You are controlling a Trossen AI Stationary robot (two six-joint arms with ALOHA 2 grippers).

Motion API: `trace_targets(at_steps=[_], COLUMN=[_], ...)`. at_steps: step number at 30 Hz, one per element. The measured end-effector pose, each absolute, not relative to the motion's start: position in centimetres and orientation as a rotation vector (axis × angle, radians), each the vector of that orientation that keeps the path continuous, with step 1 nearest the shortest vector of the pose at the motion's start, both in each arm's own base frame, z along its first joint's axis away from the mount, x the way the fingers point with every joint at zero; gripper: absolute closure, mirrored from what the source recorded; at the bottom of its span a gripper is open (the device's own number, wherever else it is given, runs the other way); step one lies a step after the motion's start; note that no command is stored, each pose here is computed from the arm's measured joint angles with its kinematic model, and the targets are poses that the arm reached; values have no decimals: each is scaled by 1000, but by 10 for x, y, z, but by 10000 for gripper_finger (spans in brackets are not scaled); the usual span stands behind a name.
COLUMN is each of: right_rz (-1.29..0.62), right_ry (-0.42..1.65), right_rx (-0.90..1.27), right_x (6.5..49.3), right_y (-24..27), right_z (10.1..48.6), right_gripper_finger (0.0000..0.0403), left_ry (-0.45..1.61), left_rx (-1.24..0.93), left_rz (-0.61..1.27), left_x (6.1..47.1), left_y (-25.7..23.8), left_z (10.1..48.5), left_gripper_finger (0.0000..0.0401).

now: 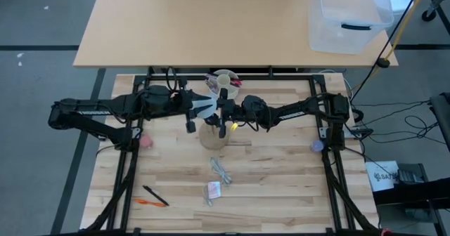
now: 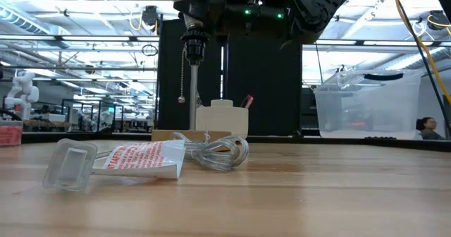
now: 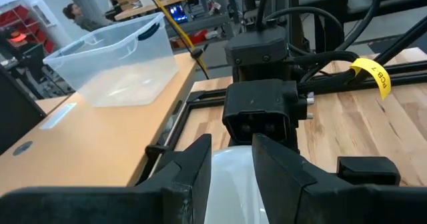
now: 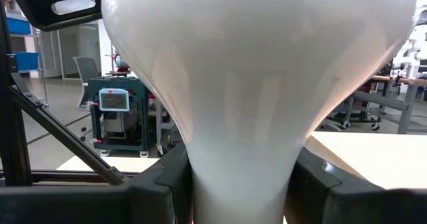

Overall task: Screw lightbulb
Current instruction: Insert the lightbulb into the wooden lamp

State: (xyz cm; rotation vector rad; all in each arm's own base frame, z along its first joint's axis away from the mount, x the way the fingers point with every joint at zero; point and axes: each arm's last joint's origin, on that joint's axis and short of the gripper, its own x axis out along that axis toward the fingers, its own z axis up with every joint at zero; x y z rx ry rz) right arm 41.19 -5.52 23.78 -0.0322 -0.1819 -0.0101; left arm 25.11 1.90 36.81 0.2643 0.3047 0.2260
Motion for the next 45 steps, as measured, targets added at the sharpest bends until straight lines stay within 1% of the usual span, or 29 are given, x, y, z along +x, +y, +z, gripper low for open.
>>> trace_targets(at_steps=[12,18,24,29,33,37,40,45], right_rz=[-4,-4,-5,-5,-5,-5,-5,-4], right_ry=[-180,-180,-180,-180,-181,-183,-185,-185], right_rx=[-34,-36,-40,-44,-47,-46,-45,-37], right_x=[412,412,412,412,412,412,412,412], right_y=[-53,-52,-52,-52,-52,-52,-52,-52], right_z=[238,237,237,237,238,238,238,238], right_gripper_finger=[245,245,245,245,245,245,245,245], left_ry=[312,245,202,130,216,275,288,299], left_rx=[272,298,336,350,346,330,333,381], left_rz=[227,231,282,276,323,329,328,279], left_x=[258,255,236,218,210,214,215,216], left_y=[19,16,9,0,2,6,8,9], left_z=[363,372,385,399,394,387,385,384], left_gripper_finger=[286,286,286,286,286,287,304,385])
